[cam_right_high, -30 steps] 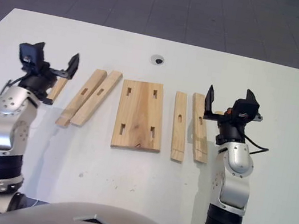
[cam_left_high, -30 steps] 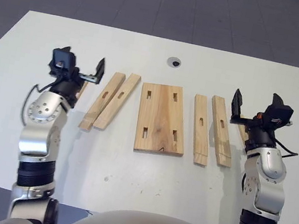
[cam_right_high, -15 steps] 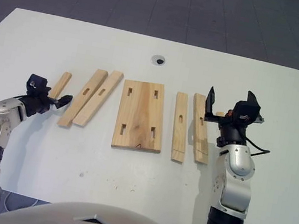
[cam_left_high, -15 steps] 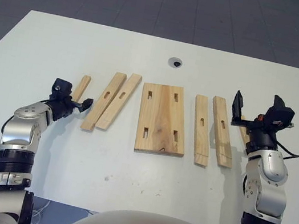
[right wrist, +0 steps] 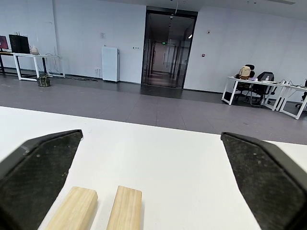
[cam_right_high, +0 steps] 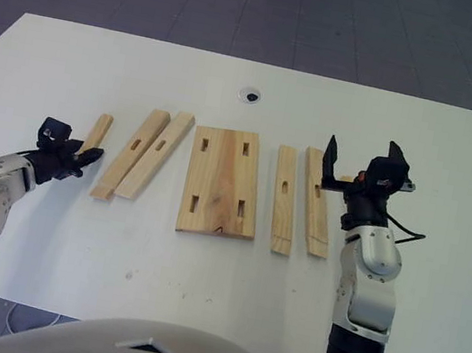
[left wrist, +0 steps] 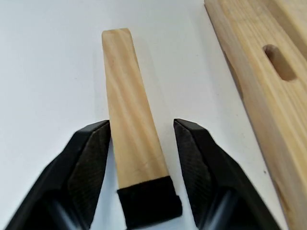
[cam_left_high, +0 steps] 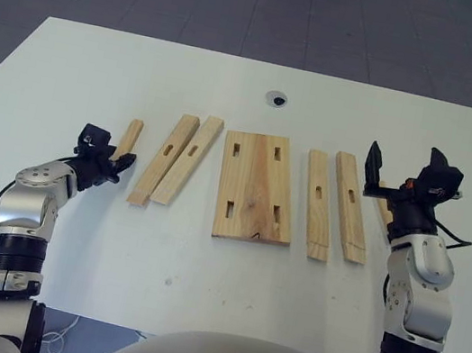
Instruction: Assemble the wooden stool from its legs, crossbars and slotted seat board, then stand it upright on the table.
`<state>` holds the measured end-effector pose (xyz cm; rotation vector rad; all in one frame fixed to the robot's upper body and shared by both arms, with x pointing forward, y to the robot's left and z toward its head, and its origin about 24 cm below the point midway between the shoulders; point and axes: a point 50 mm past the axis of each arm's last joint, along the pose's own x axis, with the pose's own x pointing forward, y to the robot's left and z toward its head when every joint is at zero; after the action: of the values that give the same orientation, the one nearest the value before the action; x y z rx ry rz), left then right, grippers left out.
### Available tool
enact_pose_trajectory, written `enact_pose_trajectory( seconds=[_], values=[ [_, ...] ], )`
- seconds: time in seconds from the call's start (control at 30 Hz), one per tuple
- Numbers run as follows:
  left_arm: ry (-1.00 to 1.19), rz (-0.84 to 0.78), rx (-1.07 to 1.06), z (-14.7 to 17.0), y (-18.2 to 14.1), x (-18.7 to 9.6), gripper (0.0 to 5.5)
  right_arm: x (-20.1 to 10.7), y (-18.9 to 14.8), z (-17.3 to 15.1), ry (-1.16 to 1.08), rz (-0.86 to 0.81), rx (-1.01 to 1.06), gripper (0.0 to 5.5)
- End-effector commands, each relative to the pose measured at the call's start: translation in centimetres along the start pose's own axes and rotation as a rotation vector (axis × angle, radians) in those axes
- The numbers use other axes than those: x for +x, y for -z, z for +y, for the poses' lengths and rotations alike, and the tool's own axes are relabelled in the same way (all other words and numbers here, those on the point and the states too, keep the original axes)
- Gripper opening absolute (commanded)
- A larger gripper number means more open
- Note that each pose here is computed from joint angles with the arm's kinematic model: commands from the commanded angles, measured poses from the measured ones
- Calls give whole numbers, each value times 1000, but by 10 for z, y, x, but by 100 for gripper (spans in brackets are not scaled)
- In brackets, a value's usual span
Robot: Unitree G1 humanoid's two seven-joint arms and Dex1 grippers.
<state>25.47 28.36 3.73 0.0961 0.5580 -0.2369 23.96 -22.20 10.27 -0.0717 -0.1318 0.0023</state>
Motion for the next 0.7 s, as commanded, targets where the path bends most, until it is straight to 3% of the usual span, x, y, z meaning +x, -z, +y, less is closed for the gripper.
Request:
enact_pose_trajectory(
  seconds=[0.03, 0.1, 0.2, 0.3, 0.37, 0.5, 0.7],
  values=[
    [-5, 148, -5, -8, 38, 0, 161, 2, -2, 0, -2, 2, -5, 540],
    [-9, 112, -8, -10, 33, 2, 130, 2, -2, -1, 3, 2, -6, 540],
    [-48, 17, 32, -14, 18, 4, 129, 2, -3, -1, 5, 1, -7, 540],
    [-133, -264, 64, -17, -39, 1, 129, 5, -8, 0, -9, -12, 15, 540],
    [-105, -487, 96, -35, -92, -7, 129, 12, -18, 7, -75, -27, 101, 540],
    [137, -777, 230, -99, -164, -26, 129, 27, -61, 34, -356, -75, 501, 540],
    [556, -796, 270, -176, -159, -32, 129, 23, -104, 84, -657, -27, 911, 540]
  ],
)
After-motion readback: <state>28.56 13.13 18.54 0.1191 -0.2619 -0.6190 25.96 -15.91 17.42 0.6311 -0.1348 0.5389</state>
